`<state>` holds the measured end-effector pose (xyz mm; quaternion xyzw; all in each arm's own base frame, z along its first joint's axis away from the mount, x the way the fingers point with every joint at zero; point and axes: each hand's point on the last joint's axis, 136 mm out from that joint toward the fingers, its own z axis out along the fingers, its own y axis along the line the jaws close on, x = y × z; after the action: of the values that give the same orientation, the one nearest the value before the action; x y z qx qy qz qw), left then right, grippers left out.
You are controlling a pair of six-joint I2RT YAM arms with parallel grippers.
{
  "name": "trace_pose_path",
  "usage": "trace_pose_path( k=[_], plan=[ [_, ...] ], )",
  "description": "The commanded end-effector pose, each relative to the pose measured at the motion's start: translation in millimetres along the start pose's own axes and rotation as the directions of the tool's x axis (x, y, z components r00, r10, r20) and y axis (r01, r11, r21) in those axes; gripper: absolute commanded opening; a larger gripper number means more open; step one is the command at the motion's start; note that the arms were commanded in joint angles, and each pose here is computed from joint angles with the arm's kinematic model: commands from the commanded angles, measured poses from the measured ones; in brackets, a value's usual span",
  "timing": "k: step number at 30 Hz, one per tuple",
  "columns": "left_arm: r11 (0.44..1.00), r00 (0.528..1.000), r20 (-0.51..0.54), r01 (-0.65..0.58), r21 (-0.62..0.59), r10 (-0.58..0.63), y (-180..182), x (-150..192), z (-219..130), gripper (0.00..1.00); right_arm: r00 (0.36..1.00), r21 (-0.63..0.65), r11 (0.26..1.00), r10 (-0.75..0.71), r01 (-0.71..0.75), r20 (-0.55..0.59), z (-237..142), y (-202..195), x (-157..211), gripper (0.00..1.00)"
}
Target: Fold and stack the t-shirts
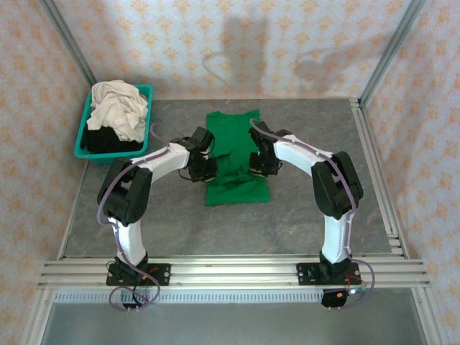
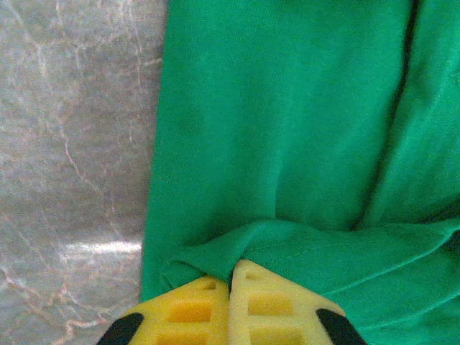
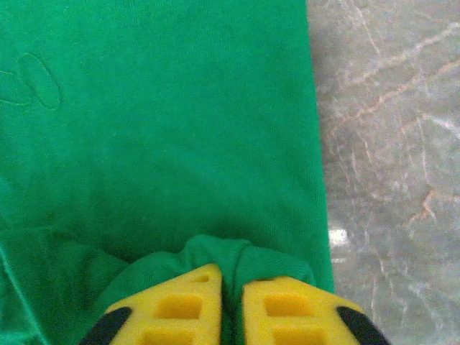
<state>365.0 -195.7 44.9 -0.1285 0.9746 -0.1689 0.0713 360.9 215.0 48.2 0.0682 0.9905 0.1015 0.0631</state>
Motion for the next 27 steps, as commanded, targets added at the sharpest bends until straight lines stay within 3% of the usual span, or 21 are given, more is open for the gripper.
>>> trace_pose_path(
  k=[1,3,8,11,15,21,27],
  plan=[
    [1.0,1.0,-0.003,-0.005,0.001,0.005,3.2,-13.1,-13.1,0.29,1.0,0.04,0.999,-0.019,0.019,0.004,-7.2,-6.9,-12.6,0.19],
    [1.0,1.0,0.007,-0.003,0.0,0.003,5.4,-19.9,-18.7,0.41,0.999,0.089,0.996,-0.012,0.008,0.044,-17.4,-16.1,-23.2,0.28],
    [1.0,0.999,0.038,-0.025,0.006,0.024,4.3,-28.2,-37.6,0.4,0.978,0.167,0.985,-0.002,-0.033,0.208,-63.1,-33.5,-29.5,0.35],
    [1.0,0.998,0.057,-0.022,-0.015,0.023,8.7,-28.7,-49.0,0.41,0.962,0.09,0.996,-0.018,-0.007,0.273,-76.2,-20.1,-13.9,0.38],
    [0.998,0.993,0.098,-0.057,-0.036,0.06,11.9,-28.8,-66.4,0.42,0.982,-0.068,0.996,-0.052,0.065,0.181,-39.4,17.9,20.4,0.39],
    [0.996,0.985,0.149,-0.078,-0.032,0.082,10.2,-22.7,-83.1,0.43,0.988,0.044,0.996,-0.08,0.075,0.131,-4.2,17.6,4.4,0.35],
    [0.985,0.978,0.114,-0.175,-0.002,0.174,-13.1,0.3,-65.1,0.43,0.991,0.071,0.997,-0.048,0.04,0.127,7.0,15.7,-32.9,0.35]
  ],
)
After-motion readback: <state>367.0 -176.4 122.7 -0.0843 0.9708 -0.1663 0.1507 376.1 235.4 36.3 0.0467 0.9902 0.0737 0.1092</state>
